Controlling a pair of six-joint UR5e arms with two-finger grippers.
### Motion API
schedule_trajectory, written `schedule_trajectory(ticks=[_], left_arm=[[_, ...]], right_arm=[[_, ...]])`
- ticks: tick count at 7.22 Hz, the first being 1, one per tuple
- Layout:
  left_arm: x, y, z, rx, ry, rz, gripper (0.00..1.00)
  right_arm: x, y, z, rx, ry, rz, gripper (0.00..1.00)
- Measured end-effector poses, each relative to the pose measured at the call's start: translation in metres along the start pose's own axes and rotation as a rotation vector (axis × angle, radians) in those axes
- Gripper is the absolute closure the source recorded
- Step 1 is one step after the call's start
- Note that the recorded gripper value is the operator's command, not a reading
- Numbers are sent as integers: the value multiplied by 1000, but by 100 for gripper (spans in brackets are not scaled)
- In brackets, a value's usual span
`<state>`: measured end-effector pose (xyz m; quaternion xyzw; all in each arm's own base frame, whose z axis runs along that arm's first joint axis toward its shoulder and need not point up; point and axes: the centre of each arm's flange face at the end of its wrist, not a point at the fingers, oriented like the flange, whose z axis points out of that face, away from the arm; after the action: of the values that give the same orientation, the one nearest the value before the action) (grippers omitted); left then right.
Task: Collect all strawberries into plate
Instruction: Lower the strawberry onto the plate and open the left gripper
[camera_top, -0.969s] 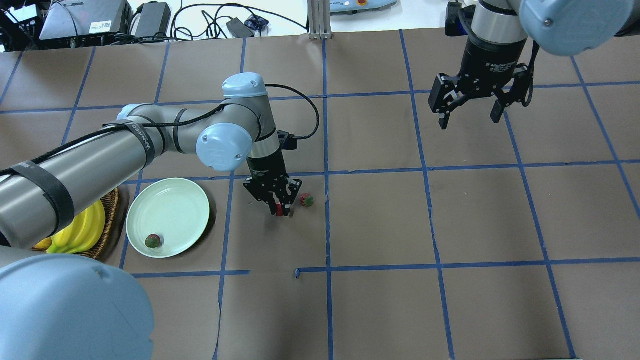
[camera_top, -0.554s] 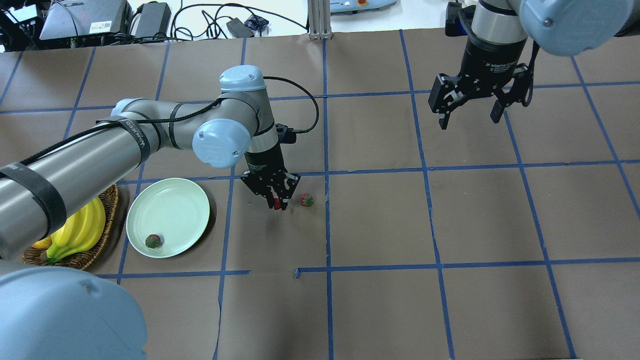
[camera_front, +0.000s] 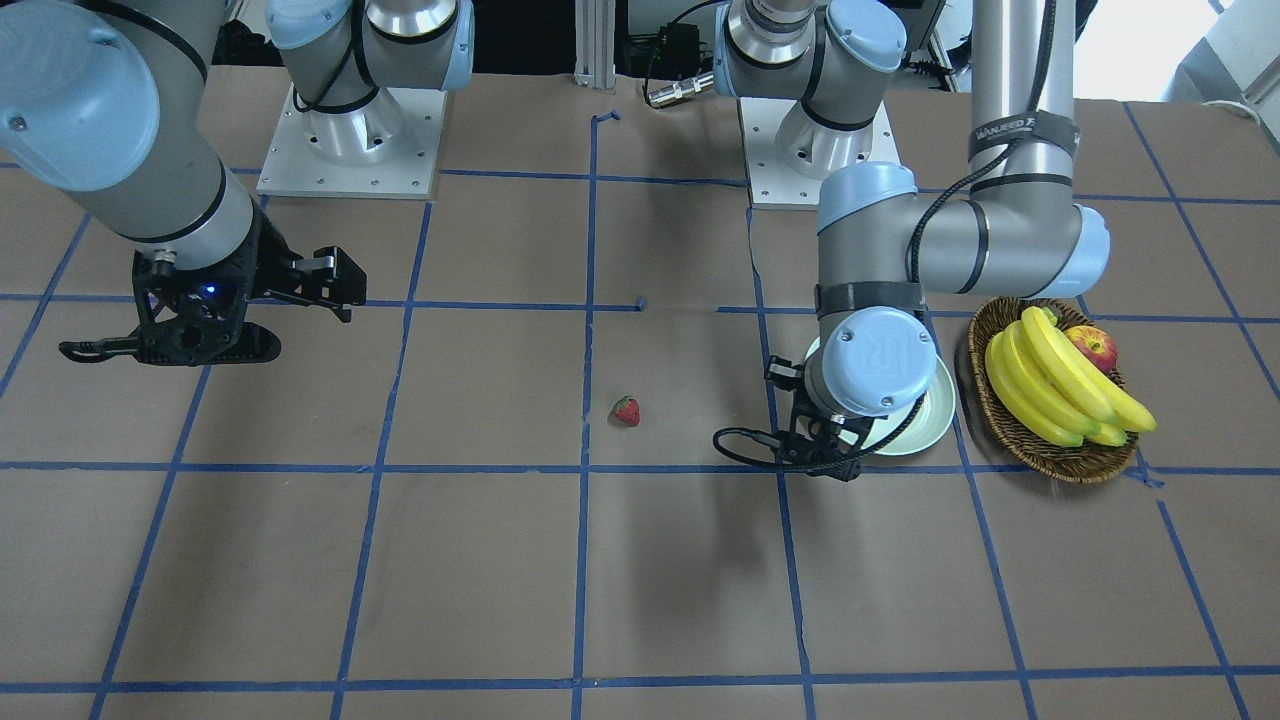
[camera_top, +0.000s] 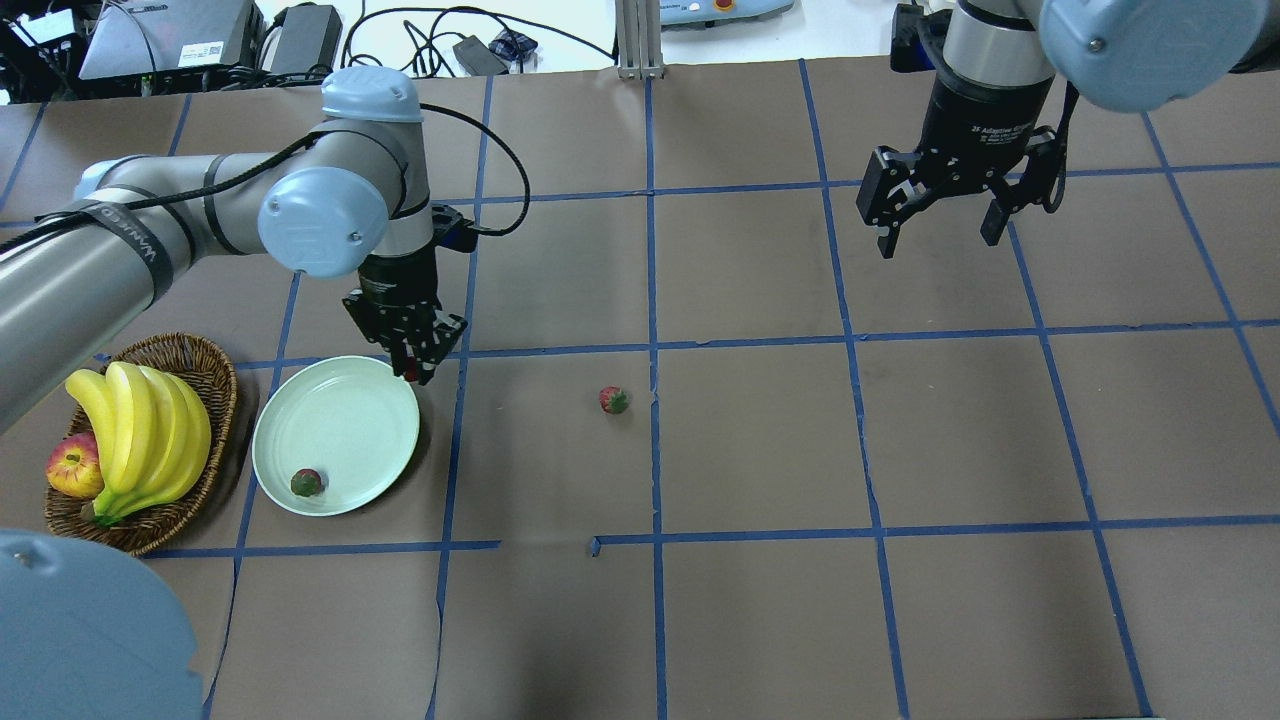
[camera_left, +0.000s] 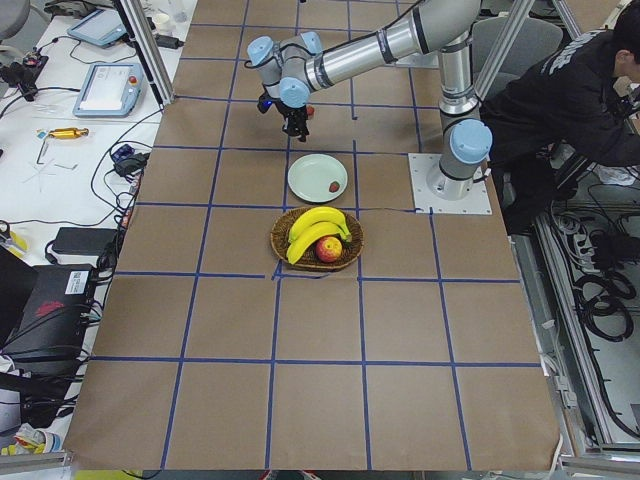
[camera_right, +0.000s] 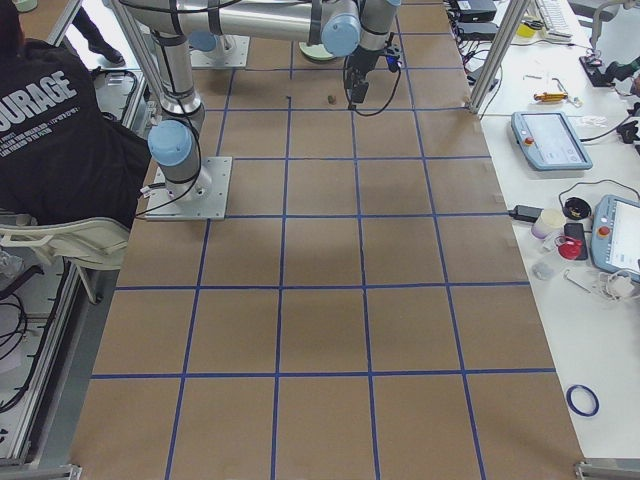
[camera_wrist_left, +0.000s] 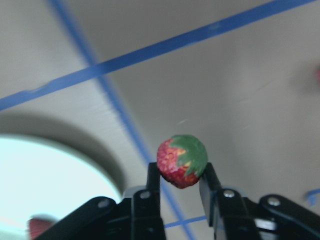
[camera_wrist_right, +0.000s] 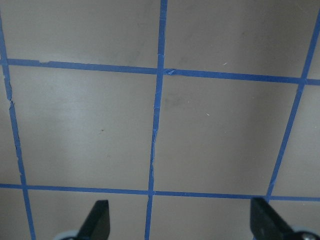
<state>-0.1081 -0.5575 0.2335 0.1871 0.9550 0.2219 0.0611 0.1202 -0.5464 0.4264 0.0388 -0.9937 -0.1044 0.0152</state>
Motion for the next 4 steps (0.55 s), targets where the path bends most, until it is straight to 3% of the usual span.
schedule_trajectory(ticks=[1,2,4], left_arm=[[-31,10,19,-61,-23,20,62],[-51,17,39,-104,-13,26,11],[-62,23,52,-125,8,12,7]], right_arm=[[0,0,0,0,0,0,0],[0,0,0,-1,0,1,0],[0,0,1,-2,-1,3,0]])
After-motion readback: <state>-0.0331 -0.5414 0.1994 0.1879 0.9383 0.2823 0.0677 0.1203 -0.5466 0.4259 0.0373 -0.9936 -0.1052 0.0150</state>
